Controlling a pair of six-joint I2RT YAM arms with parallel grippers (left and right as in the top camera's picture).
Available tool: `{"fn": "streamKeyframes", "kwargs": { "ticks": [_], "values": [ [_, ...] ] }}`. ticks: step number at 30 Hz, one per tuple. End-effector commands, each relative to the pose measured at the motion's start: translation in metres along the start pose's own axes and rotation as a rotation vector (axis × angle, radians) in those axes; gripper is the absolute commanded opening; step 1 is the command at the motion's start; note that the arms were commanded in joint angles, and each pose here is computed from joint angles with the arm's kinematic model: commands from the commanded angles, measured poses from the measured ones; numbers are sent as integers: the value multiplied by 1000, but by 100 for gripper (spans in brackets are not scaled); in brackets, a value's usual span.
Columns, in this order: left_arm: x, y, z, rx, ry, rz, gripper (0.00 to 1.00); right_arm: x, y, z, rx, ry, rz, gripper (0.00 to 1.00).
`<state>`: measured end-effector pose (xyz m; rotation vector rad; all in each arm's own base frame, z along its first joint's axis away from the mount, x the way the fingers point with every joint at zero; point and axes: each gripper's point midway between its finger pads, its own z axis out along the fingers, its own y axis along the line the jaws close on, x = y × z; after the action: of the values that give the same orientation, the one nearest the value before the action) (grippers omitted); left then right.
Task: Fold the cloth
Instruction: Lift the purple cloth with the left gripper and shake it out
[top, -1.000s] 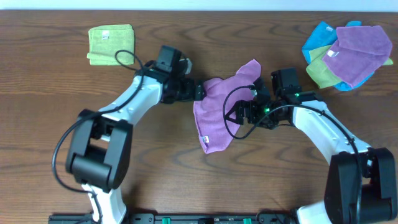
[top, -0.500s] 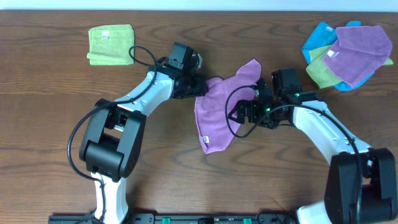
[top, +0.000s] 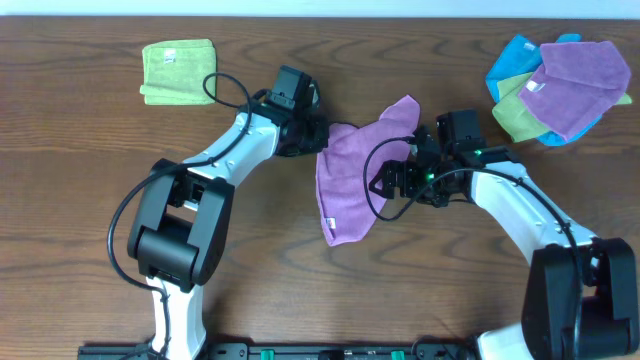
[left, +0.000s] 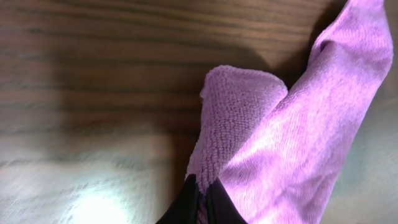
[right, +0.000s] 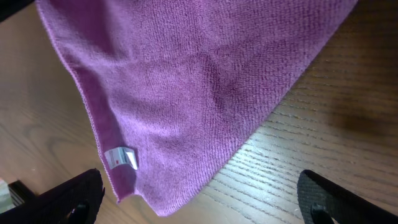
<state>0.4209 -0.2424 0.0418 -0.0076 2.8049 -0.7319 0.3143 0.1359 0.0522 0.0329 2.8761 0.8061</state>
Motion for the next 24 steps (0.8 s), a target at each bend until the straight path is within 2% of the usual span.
{"fn": "streamKeyframes", "kwargs": {
  "ticks": [1,6,11,18,20,21,24],
  "values": [
    [-39,-18,-35,2,-86,66,6,-1,5,-4,-5,-13,-2,99],
    [-73,-46,-101,-79,-163,175,6,-1,5,-4,-5,-13,-2,99],
    [-92,-73,-150,-75,-224,265,6,-3,6,-4,-8,-24,-8,99],
    [-86,-31,-135,-258,-185,270,7,-6,7,-4,-12,-35,-15,99],
    [-85,-27,-130,-265,-172,271,17,-6,7,-4,-12,-35,-16,99],
    [-85,-26,-129,-265,-170,275,6,-6,7,-4,-12,-35,-16,99],
    [-87,-28,-129,-259,-180,251,6,-6,7,-4,-11,-34,-16,99]
  ]
}}
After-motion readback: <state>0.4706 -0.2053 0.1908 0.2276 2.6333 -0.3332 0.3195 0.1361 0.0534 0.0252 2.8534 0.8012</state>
